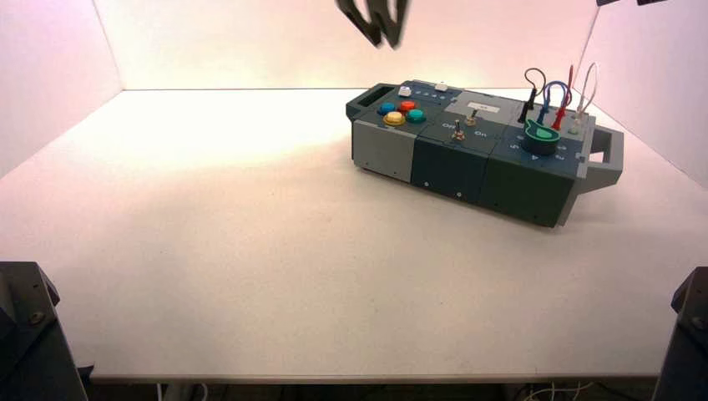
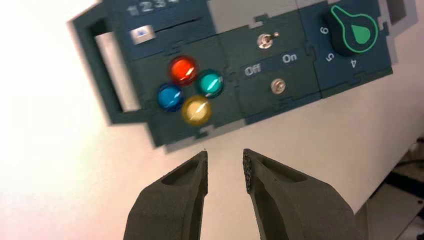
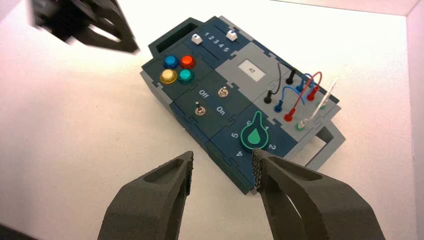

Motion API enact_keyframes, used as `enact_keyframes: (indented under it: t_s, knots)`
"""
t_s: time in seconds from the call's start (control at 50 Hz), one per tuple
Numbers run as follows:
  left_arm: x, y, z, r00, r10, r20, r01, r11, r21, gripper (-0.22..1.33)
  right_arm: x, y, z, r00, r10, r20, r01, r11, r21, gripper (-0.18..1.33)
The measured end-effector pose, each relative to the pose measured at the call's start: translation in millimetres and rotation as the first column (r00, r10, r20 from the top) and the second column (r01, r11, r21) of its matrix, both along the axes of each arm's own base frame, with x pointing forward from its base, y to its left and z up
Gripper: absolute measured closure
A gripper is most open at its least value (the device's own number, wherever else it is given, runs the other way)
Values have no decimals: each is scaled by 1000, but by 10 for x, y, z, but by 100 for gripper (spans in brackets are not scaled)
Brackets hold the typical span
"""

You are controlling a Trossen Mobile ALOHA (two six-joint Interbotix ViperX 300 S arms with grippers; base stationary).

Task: Flip the top switch off with the left gripper.

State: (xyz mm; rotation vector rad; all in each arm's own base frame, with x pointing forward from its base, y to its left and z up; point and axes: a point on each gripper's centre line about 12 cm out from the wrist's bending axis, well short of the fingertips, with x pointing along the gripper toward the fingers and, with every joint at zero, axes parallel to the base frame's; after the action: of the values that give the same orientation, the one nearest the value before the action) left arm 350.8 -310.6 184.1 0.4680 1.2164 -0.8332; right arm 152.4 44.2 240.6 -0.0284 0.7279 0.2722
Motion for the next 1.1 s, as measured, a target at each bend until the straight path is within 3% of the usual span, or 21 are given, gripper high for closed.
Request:
enact_keyframes:
  t_s: [0.12,0.24,0.36,0.68,0.76,0.78,0.9,0.96,1.1]
  knots:
    - [24,-153,-83,1000,-25,-7,25,1000,7,30,36,-110,-18,997,-81,-11,80,997,-11,1]
    - [62,-275,-78,999,-40,3,40,999,-2,30,122,-372,-143,965,-244,-90,241,969,-47,5]
    - [113,-350,-85,999,-51,14,51,999,-8,30,214,-540,-298,922,-336,-192,327,942,-77,10]
    - [257,-651,-349,997,-77,12,77,997,-6,30,531,-695,-662,818,-382,-430,357,923,-143,10]
    - [263,-725,-405,996,-88,8,88,996,-3,30,579,-771,-683,798,-407,-444,384,912,-146,10]
    - [253,-773,-423,995,-95,6,95,995,-3,30,603,-839,-699,783,-430,-449,409,900,-148,10]
    - [210,-933,-436,992,-123,11,123,992,-7,30,672,-994,-771,756,-471,-454,455,877,-152,10]
    - [186,-1006,-449,990,-138,11,138,990,-7,30,698,-1018,-849,742,-472,-475,458,875,-154,10]
    - [178,-1077,-477,988,-153,-1,153,988,0,30,787,-1010,-992,722,-450,-525,444,884,-147,10]
